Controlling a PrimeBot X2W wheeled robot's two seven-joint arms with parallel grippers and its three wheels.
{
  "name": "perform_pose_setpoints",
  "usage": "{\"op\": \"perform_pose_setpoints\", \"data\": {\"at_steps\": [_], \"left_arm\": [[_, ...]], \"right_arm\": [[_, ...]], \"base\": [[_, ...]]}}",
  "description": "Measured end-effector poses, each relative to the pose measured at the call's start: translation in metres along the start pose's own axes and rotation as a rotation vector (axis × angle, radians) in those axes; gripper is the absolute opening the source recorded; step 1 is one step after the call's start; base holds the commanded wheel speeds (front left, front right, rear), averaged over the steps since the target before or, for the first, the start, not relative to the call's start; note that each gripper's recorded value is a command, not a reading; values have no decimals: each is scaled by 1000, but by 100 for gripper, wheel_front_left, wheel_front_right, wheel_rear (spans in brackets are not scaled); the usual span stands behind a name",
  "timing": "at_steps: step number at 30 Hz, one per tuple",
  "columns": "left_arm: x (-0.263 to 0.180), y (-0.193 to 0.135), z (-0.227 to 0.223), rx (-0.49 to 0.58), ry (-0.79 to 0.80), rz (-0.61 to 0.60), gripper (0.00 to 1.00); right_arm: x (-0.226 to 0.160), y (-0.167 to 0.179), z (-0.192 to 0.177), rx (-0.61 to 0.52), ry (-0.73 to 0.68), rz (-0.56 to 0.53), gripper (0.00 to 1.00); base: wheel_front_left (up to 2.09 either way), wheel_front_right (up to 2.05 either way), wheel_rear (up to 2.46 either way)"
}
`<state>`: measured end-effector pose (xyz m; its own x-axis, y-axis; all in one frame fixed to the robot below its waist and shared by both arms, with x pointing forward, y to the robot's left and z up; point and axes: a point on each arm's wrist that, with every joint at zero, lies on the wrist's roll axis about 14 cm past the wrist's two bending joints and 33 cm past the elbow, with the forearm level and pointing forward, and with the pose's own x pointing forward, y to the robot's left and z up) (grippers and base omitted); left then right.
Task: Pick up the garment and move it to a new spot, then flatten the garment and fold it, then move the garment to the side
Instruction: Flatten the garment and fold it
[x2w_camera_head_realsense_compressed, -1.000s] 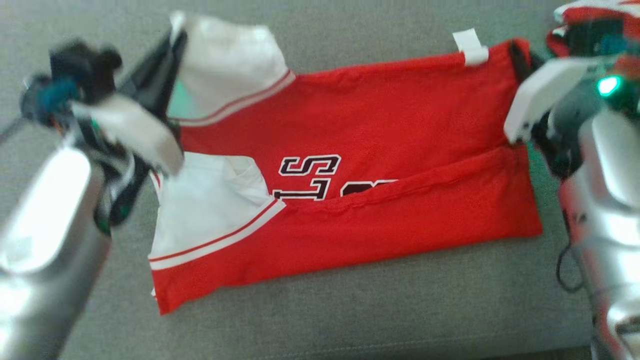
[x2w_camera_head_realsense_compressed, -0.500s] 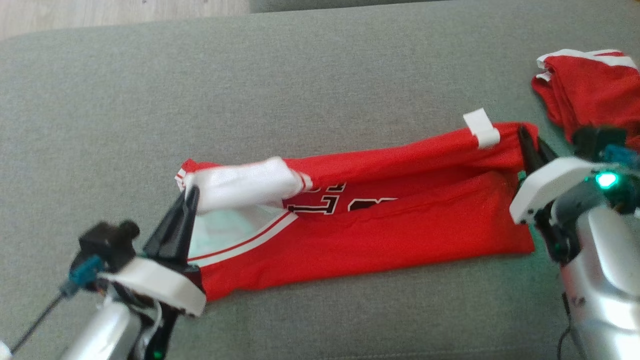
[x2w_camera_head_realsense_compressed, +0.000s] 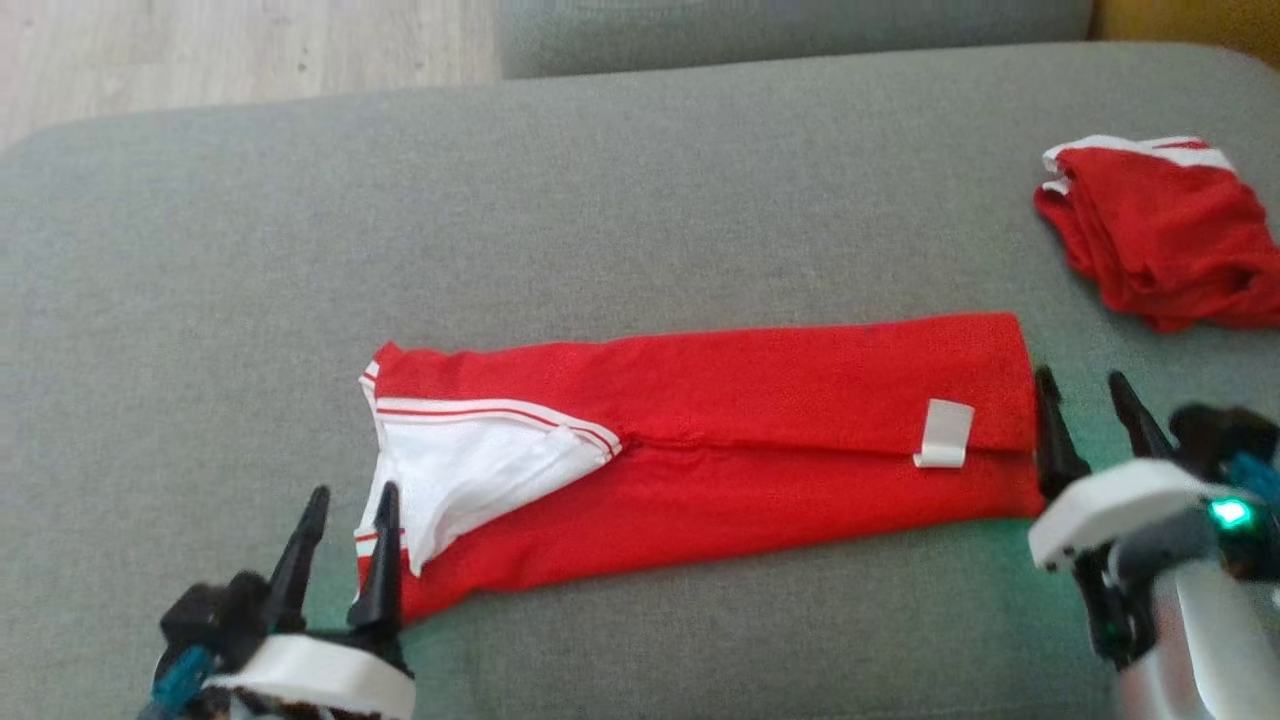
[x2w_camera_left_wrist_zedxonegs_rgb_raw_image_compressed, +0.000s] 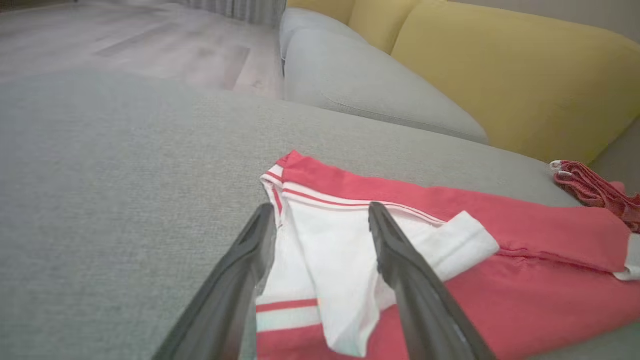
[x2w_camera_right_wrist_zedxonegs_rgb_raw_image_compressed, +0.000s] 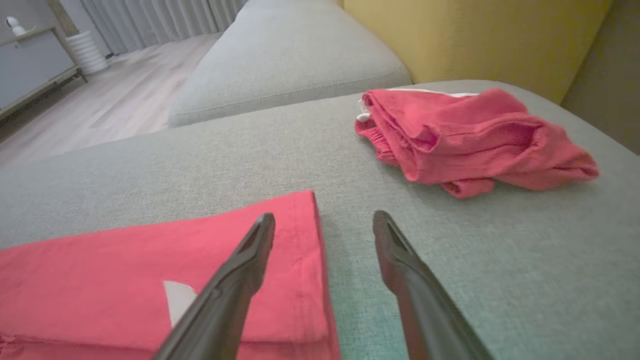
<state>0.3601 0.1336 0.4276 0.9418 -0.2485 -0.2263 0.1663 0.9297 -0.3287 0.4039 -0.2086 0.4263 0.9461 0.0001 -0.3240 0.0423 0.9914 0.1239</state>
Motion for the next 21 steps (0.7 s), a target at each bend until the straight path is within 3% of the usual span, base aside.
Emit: {"op": "perform_pose_setpoints", "data": {"at_steps": [7, 14, 21], "left_arm": [[-21, 26, 26, 62, -108, 149, 100], [-45, 42, 49, 101, -204, 243, 100], [-69, 63, 60, 104, -250, 342, 100]], "right_arm": [[-24, -10, -7, 42, -15, -43, 100], [-17, 2, -8, 36, 24, -16, 100], [-8, 5, -49, 19, 201, -16, 100]], "base": [[0, 0, 0], [0, 0, 0], [0, 0, 0]]}}
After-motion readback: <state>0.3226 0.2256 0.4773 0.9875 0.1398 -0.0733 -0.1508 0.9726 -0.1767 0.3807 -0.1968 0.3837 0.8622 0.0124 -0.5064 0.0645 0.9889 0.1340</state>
